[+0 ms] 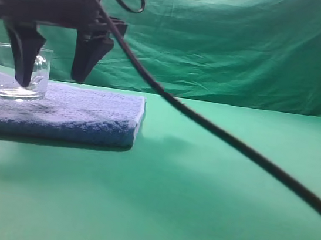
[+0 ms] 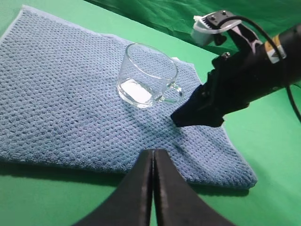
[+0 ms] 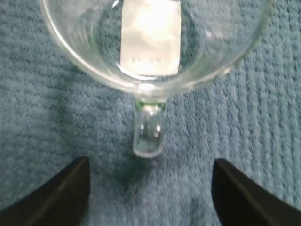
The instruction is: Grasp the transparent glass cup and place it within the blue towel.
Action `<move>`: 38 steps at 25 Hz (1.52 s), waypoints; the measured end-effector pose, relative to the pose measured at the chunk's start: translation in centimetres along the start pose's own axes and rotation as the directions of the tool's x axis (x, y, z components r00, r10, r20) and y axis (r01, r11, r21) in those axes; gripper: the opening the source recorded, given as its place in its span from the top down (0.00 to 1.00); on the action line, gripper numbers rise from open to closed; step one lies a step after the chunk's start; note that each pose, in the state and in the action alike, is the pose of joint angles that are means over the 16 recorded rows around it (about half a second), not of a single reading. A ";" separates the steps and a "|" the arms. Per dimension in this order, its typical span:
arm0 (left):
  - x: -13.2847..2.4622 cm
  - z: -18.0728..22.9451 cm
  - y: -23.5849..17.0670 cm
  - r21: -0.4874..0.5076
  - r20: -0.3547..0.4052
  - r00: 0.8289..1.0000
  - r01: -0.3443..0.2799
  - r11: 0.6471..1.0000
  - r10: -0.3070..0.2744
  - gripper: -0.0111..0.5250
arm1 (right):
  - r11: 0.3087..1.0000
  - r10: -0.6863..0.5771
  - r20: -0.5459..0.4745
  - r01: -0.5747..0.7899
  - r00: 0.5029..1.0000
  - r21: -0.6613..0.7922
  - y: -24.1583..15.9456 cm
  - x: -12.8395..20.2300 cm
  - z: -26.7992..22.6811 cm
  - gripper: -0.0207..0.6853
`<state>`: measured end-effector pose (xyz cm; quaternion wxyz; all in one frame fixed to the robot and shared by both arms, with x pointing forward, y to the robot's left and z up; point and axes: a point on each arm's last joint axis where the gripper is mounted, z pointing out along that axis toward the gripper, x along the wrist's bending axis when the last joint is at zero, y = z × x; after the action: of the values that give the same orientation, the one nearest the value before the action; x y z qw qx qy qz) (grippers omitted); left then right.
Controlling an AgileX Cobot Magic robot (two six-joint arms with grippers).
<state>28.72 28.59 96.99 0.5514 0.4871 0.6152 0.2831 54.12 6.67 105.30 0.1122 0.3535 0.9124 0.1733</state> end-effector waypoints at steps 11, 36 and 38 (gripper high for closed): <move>0.0 0.0 0.0 0.000 0.000 1.000 0.000 1.000 0.000 0.98 | 0.990 0.127 -0.005 -0.127 0.992 -0.055 -4.9 -1.1 -7.8 0.90; 0.0 0.0 0.0 0.000 0.000 1.000 0.000 1.000 0.000 0.98 | 0.878 0.174 -0.086 -0.194 0.981 -0.438 -25.1 -3.6 -21.4 0.90; 0.0 0.0 0.0 0.000 0.000 1.000 0.000 1.000 0.000 0.98 | 0.869 0.174 -0.075 -0.189 0.982 -0.457 -25.9 -3.8 -22.0 0.90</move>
<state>28.72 28.59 96.99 0.5514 0.4871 0.6152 0.2831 33.96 -19.03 115.54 0.1619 0.3981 0.8092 0.4007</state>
